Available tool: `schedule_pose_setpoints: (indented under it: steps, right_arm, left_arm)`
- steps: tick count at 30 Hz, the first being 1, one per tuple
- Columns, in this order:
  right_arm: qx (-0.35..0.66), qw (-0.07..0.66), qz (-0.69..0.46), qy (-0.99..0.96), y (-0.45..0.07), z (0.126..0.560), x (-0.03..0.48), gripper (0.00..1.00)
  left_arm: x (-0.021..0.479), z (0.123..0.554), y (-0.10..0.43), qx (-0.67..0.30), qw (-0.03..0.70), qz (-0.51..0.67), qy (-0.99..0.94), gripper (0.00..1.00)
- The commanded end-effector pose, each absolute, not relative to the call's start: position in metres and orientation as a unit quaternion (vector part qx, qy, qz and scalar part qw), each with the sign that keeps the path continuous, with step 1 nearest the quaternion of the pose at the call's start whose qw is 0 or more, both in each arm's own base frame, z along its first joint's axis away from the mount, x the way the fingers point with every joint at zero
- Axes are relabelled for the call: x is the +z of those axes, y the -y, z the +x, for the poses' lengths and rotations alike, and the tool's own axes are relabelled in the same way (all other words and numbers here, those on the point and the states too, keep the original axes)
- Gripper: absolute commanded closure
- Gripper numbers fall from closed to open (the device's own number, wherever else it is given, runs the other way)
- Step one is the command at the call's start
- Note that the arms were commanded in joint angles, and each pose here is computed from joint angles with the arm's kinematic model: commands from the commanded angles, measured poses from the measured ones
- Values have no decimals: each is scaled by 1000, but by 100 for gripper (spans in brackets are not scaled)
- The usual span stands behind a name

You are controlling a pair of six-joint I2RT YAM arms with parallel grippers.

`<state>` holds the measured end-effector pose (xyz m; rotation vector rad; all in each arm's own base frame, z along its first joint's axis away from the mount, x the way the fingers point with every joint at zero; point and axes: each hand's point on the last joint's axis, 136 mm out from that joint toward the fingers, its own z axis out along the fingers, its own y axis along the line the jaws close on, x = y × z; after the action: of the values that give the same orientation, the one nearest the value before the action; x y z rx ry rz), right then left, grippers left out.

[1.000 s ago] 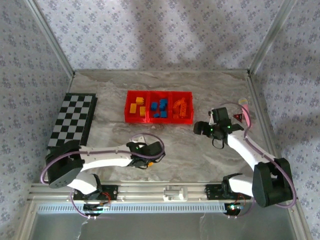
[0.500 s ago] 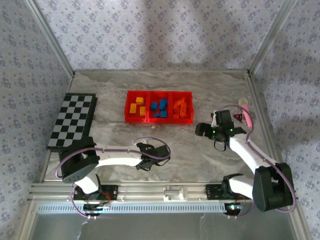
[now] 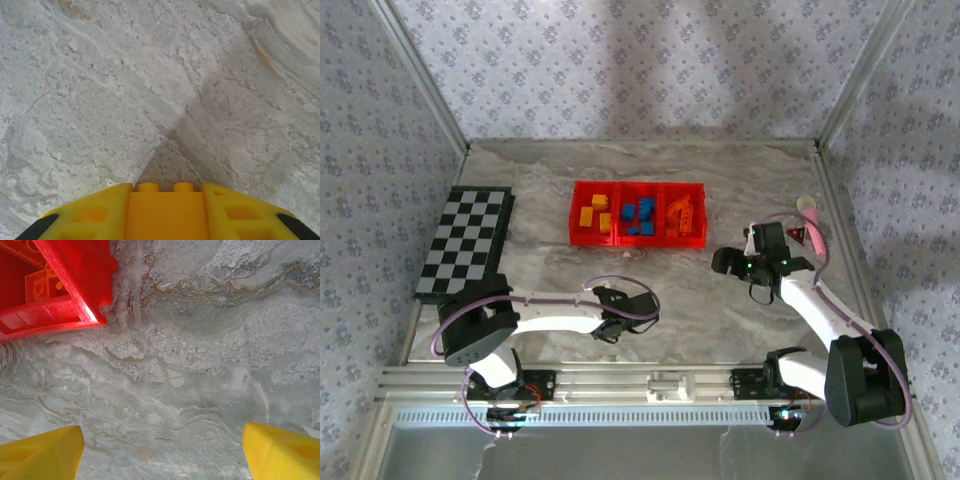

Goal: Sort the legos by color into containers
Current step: Pick up the lego from the middle-left of the table, then place the lego in the container.

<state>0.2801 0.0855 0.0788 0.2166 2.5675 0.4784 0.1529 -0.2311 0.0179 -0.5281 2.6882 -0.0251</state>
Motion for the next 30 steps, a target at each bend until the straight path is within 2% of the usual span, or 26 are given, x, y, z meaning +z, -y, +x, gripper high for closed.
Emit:
schedule_pose_setpoints:
  steps: [1,8,12,14,21,30]
  right_arm:
    - [181,261,85,-944,-84,278,81,15]
    - [181,262,88,-944,-83,277,81,15]
    - [177,264,89,-944,-81,277,82,15]
    - [176,265,88,-944,-80,277,83,15]
    - [172,262,89,-945,-77,277,80,15]
    - [166,260,93,-947,-72,276,80,15]
  left_arm:
    - [9,151,247,-47,191,-208,-958,72]
    - [20,158,240,-48,216,-202,-954,80]
    - [44,176,242,-51,244,-155,-956,80]
    - [54,189,248,-58,232,-119,-964,79]
    - [114,253,216,-17,244,-42,-969,78]
    - [149,350,161,-6,218,-36,-975,77]
